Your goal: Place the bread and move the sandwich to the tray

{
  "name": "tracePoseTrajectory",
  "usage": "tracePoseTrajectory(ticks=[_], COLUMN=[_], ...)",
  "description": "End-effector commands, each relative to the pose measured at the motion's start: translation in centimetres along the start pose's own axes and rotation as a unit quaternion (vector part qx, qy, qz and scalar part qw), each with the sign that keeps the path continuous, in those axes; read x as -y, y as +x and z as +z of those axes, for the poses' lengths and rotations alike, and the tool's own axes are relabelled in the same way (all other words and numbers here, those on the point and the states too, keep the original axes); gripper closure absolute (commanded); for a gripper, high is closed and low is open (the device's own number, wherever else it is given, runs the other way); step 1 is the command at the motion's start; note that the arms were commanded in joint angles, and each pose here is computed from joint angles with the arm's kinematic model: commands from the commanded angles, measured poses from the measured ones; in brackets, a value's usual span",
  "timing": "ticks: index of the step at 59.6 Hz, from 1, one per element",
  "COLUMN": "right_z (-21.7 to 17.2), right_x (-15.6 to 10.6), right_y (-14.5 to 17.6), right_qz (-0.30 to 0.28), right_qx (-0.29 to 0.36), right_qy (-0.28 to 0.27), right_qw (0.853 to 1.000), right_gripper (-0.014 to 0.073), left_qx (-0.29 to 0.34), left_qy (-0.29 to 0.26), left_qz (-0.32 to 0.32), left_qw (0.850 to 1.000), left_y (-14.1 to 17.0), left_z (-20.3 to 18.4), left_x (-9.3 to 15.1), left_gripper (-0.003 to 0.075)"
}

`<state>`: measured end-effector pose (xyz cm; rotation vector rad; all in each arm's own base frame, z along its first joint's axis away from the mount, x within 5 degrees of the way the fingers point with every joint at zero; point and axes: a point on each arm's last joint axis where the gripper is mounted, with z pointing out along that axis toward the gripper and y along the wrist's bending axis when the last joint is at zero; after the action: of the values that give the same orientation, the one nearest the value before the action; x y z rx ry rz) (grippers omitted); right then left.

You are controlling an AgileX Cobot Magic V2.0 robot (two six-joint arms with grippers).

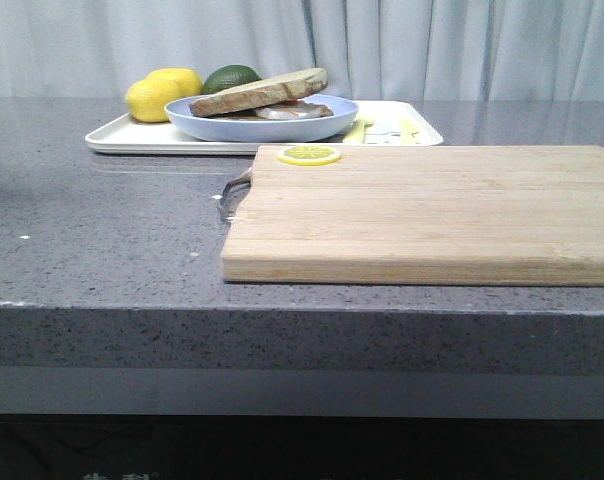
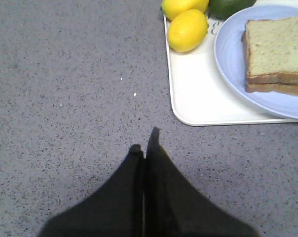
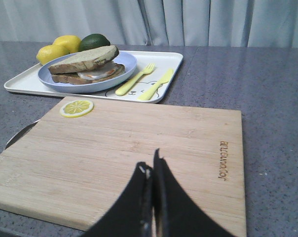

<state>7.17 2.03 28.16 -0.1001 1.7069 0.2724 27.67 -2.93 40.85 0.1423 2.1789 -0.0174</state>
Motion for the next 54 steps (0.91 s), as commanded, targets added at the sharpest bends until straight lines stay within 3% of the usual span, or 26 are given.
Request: tracePoseTrajectory(ticks=[1, 18, 36, 45, 54], right_z=[-0.2, -0.2, -0.2, -0.2, -0.2], right_x=[0.1, 0.1, 0.1, 0.1, 0.1], right_y=[-1.4, -1.4, -1.4, -1.4, -1.4], right_qz=[0.001, 0.001, 0.001, 0.001, 0.001], right_qx=[0.041, 0.041, 0.041, 0.041, 0.041], right_qy=[0.01, 0.01, 0.01, 0.01, 0.01], right_qw=[0.999, 0.999, 0.999, 0.999, 0.999], right_gripper=[0.0662, 0.0662, 0.0662, 0.0662, 0.0662], left_qx=[0.102, 0.159, 0.264, 0.303, 0.324], left_qy=[0.004, 0.011, 0.01, 0.009, 0.009], left_qz=[-0.012, -0.022, -0.023, -0.024, -0.024], left_qw=[0.995, 0.987, 0.964, 0.953, 0.946], left_y=[0.0, 7.8, 17.1, 20.1, 21.0], left_z=[-3.6, -9.2, -14.6, -16.0, -16.8], left_x=[0.0, 0.2, 0.3, 0.4, 0.4], left_gripper=[0.0739, 0.0739, 0.0739, 0.0739, 0.0739])
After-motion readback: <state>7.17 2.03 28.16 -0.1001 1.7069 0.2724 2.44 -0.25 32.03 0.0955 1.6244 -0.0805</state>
